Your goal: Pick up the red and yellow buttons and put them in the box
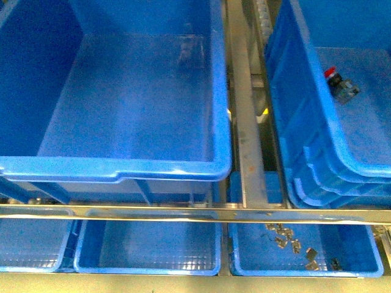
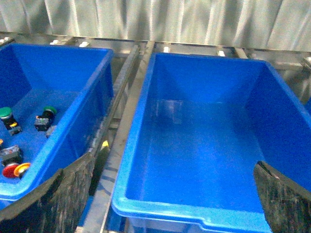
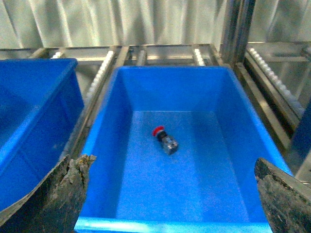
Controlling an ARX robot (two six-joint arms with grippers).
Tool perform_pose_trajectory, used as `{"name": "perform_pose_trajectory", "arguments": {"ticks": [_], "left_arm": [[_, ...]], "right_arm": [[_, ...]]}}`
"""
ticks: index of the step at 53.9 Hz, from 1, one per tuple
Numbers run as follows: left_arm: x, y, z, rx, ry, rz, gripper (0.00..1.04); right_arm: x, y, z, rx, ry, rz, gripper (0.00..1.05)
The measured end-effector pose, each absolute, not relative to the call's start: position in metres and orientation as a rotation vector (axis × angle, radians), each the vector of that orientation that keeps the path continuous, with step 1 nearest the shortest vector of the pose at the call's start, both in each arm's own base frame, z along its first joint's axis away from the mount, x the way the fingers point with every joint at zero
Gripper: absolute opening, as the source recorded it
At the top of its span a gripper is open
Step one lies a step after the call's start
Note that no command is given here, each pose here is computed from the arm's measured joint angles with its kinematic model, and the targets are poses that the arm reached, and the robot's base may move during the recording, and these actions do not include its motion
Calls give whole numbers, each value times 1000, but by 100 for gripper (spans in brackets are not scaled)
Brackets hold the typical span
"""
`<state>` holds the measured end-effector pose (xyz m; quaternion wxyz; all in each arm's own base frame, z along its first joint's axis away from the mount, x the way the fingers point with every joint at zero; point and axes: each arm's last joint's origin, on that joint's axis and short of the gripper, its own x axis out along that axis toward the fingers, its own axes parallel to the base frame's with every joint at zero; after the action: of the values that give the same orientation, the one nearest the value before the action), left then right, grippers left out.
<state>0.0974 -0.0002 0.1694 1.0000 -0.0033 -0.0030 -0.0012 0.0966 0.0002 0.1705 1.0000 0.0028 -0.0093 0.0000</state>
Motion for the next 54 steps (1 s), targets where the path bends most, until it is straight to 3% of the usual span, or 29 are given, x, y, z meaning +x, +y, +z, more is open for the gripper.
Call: {"name": "perform_pose_trajectory", "arguments": {"ticks": [54], "left_arm": [[97,0,169,-7,-6,1,97]], "right_arm": [[97,0,170,4,-16,3,99]]}}
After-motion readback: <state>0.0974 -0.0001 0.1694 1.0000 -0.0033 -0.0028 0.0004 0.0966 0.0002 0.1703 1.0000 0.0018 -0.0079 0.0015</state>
